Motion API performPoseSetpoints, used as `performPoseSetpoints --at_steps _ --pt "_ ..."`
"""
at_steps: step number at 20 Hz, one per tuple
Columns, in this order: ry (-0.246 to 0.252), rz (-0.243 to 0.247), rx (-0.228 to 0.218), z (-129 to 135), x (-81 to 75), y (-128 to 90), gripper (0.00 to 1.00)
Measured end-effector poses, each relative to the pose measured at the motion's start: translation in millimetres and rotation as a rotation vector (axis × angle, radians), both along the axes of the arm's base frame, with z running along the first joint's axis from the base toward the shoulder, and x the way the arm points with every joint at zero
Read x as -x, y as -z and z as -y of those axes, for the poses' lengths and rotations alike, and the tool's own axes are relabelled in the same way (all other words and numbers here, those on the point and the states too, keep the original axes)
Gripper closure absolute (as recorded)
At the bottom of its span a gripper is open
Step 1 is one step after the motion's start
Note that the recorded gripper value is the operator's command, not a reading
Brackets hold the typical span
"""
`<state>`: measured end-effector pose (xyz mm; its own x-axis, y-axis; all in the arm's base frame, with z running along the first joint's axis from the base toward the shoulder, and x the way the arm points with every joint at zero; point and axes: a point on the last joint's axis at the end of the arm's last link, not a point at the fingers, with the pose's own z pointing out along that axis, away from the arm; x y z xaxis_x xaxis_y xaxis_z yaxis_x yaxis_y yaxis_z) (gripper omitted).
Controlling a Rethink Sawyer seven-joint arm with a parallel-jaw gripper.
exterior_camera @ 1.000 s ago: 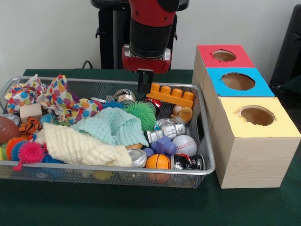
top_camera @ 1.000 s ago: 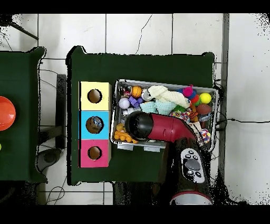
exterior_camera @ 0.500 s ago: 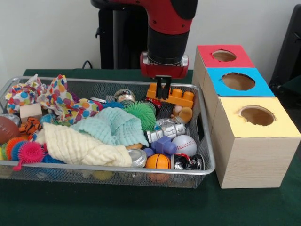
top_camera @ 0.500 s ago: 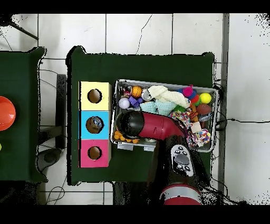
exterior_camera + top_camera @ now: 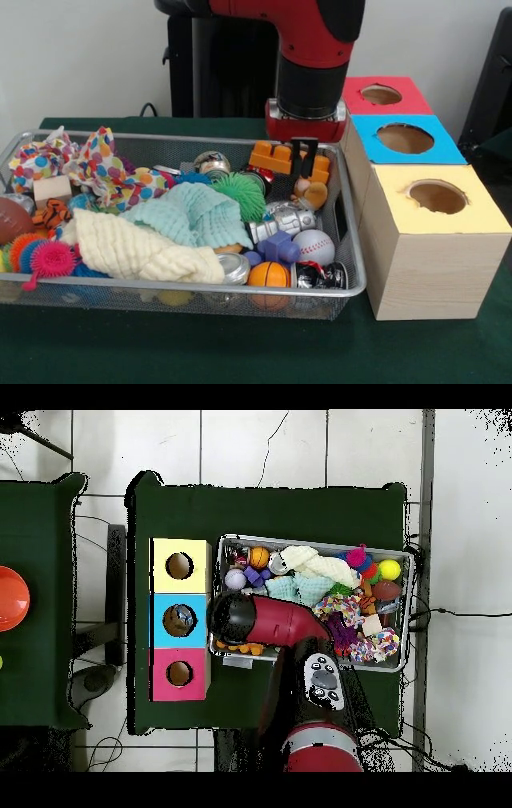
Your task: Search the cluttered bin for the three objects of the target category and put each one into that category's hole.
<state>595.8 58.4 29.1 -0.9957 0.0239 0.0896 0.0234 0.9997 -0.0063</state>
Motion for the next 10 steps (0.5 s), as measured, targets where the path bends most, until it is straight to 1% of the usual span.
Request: performPoseSetpoints --at_steps 3,4,6,8,10 --pt "0.001 0.011 -0.001 -5.8 0.9 9.9 1.00" --pt "0.002 0.020 0.000 -7.3 2.0 18.0 1.00" --pt "0.003 0.026 0.001 -7.6 3.1 24.6 1.00" --pt "0.007 0.041 0.005 -7.6 6.3 41.3 1.00" --pt "0.009 0.045 0.006 -8.0 8.4 48.6 1.00"
